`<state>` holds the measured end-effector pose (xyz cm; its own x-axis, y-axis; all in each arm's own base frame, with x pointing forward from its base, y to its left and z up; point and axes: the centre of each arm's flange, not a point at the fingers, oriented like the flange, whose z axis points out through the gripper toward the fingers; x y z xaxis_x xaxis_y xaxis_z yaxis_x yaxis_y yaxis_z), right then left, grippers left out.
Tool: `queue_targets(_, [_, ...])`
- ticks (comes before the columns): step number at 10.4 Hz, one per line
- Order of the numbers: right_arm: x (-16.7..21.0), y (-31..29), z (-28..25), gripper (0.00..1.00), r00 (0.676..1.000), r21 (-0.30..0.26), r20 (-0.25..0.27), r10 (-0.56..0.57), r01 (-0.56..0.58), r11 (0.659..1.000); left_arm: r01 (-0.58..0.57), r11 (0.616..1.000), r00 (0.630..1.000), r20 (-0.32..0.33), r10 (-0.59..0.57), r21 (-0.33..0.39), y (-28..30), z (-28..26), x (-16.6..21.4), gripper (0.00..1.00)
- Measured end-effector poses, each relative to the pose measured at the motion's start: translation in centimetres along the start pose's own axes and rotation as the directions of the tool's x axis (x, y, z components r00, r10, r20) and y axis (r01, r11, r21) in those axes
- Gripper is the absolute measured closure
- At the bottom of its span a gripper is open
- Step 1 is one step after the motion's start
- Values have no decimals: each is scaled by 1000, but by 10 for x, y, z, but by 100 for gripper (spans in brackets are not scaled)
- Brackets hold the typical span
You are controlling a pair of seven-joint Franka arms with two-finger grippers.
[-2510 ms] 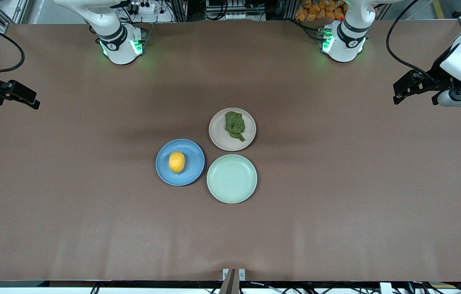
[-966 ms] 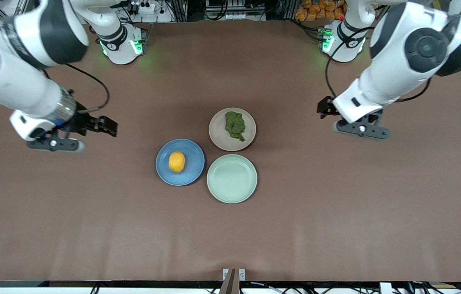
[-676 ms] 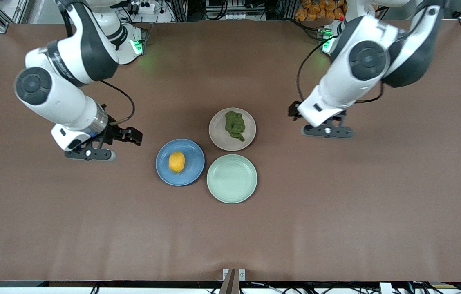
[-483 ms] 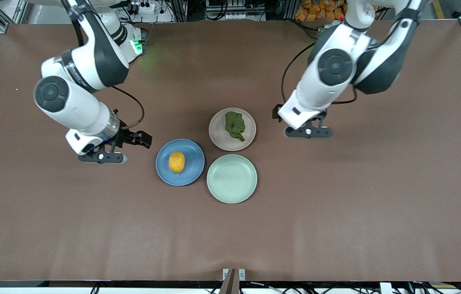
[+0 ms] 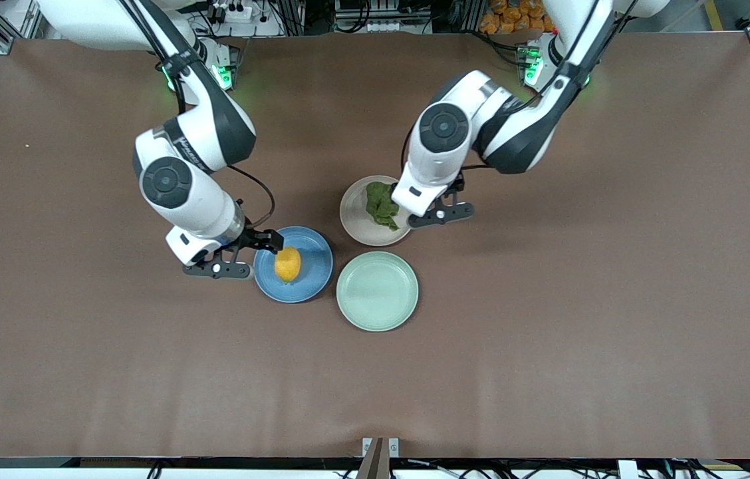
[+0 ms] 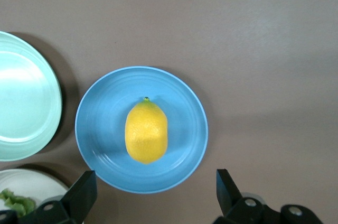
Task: Pick lemon and lettuce from blue and beige plates
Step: 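Lower the right gripper onto the lemon while the left gripper lowers onto lettuce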
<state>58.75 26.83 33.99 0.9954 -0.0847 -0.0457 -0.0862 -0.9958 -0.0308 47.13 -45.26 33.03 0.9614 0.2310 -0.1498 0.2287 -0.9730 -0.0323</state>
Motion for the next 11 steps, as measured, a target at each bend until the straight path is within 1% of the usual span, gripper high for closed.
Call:
queue_targets(2, [0, -8, 20, 0, 1000, -13, -10, 7, -7, 1000, 29, 1000, 1000, 9, -29, 10, 24, 44, -18, 0])
queue_targets(4, [2, -13, 41, 0, 999, -26, -27, 25, -26, 999, 47, 999, 999, -10, -47, 14, 44, 76, -36, 0])
queue_targets(6, [1, -21, 65, 0, 998, -40, -44, 39, -40, 998, 50, 999, 998, -29, -49, 15, 54, 94, -40, 0])
queue_targets(9, [-4, -34, 96, 0, 996, -68, -78, 49, -54, 996, 11, 999, 999, -35, -9, 51, 62, 118, -50, 0])
queue_targets(11, [-8, -40, 115, 0, 994, -86, -91, 55, -63, 994, -5, 998, 1000, -28, 7, 63, 66, 132, -58, 0])
